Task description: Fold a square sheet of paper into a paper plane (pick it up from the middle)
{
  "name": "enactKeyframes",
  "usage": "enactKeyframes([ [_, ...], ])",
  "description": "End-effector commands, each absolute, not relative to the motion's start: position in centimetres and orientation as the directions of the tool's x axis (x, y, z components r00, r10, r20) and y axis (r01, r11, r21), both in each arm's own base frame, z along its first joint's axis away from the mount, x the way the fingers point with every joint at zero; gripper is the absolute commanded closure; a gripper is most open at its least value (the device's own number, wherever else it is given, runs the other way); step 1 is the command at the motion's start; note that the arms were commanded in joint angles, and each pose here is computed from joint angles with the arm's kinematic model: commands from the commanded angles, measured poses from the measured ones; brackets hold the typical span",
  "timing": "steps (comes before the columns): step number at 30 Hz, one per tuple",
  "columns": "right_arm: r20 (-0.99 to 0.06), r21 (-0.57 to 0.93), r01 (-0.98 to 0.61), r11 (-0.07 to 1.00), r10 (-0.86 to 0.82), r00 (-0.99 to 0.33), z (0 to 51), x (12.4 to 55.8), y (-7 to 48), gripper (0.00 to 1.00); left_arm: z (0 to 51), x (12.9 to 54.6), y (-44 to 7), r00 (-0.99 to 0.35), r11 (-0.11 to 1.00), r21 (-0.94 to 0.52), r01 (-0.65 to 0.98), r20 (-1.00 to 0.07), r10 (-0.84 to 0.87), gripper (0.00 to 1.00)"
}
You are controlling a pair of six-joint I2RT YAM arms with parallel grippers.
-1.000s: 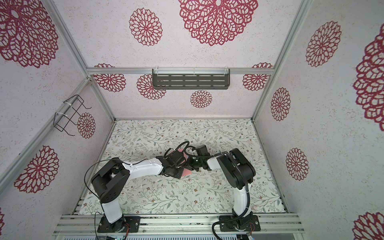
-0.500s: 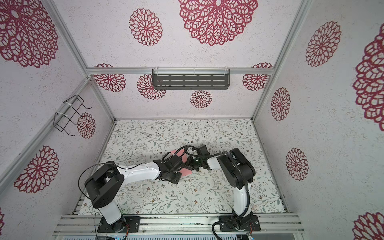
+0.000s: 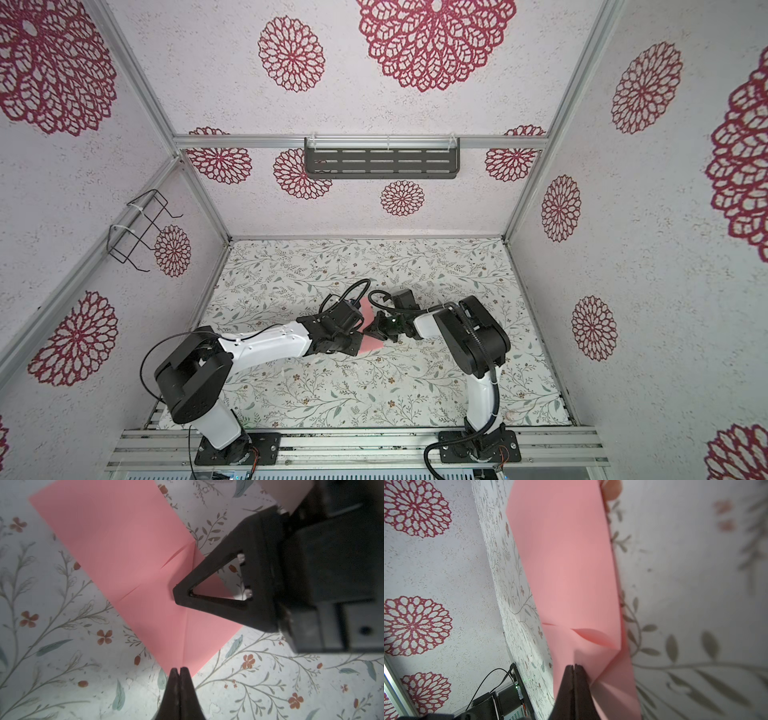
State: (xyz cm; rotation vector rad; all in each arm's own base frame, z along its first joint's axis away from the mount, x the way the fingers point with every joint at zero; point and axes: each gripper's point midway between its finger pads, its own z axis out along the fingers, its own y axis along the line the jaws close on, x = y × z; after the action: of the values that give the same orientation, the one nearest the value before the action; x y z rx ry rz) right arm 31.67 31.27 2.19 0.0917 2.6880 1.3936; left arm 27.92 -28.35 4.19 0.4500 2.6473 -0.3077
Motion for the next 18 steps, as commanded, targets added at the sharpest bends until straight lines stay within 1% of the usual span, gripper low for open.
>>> enactKeyframes([
  [1, -0.083, 0.777, 0.024, 0.629, 0.14, -0.987, -0.1, 32.2, 30.0, 0.99, 3.5, 28.3, -29.2, -0.856, 0.915, -0.168, 0.367, -0.446, 0.262, 1.0],
  [9, -0.169, 0.829, -0.084, 0.553, 0.104, -0.98, 2.7, 32.8, 31.3, 0.98, 1.6, 27.5, -28.3, -0.876, 0.922, -0.15, 0.358, -0.396, 0.275, 1.0],
  [18, -0.286, 0.837, -0.226, 0.498, 0.048, -0.957, 5.9, 32.6, 31.9, 0.97, 0.7, 27.1, -27.5, -0.886, 0.927, -0.132, 0.352, -0.367, 0.284, 1.0],
])
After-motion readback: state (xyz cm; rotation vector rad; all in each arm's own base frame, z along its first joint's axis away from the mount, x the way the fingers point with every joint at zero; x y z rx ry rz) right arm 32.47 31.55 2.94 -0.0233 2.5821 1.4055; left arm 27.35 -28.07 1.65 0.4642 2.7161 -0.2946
